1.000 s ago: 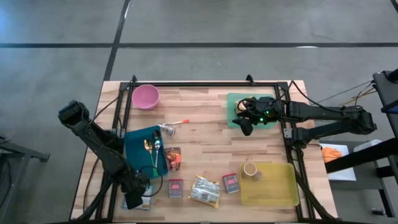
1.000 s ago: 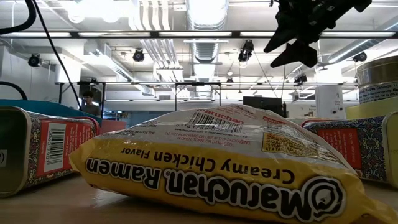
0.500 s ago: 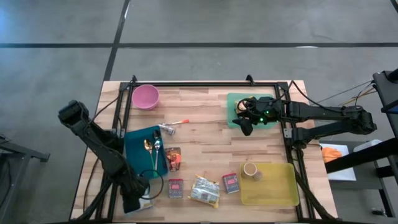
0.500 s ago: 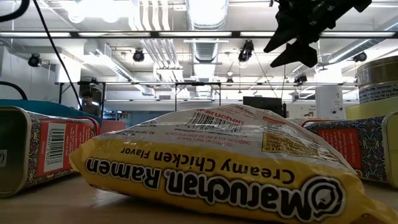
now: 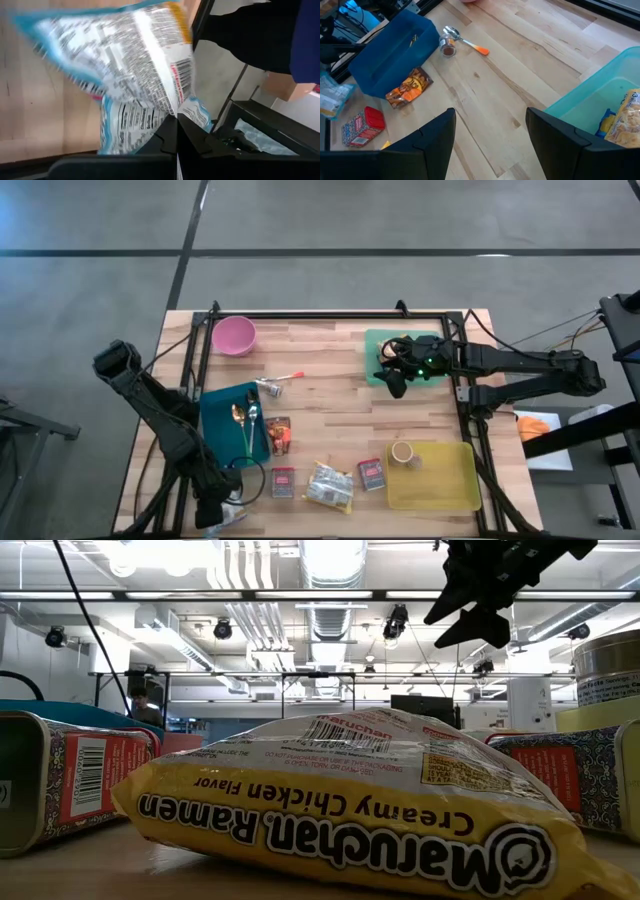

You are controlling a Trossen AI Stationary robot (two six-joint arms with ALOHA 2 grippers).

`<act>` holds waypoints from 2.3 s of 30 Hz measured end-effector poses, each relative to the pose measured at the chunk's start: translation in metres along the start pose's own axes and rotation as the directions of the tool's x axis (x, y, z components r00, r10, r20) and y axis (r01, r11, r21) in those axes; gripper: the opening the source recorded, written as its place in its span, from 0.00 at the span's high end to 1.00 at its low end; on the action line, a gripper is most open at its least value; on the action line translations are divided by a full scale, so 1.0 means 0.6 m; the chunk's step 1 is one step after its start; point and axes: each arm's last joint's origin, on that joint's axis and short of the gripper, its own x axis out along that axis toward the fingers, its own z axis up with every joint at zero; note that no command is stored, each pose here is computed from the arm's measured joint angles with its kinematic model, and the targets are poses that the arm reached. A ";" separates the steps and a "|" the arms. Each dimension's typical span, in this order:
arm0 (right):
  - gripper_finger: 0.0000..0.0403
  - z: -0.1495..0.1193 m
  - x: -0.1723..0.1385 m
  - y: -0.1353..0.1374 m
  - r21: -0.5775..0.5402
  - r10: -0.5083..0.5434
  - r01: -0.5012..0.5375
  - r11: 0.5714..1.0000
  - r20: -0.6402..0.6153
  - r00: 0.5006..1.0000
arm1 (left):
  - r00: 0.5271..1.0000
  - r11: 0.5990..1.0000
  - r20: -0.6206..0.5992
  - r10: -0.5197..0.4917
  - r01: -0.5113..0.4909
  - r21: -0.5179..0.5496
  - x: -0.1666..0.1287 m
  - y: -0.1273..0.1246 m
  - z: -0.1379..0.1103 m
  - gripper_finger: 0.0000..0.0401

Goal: Pick & Place Food Item
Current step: Put the light blue noodle pack into the green bin

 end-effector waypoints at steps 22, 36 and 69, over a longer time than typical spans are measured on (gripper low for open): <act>0.41 -0.012 0.000 0.020 0.482 0.229 -0.131 0.866 -0.150 0.962 | 0.938 0.999 0.346 0.030 -0.043 0.029 -0.117 -0.053 0.025 1.00; 0.40 -0.018 0.114 0.055 0.463 0.372 -0.253 0.849 -0.185 0.910 | 0.896 0.978 0.432 0.101 -0.170 0.123 -0.169 -0.014 0.093 1.00; 0.10 0.056 0.272 0.165 0.494 0.650 -0.525 0.693 -0.113 0.751 | 0.705 0.974 0.685 0.184 -0.227 -0.028 -0.303 0.082 0.141 1.00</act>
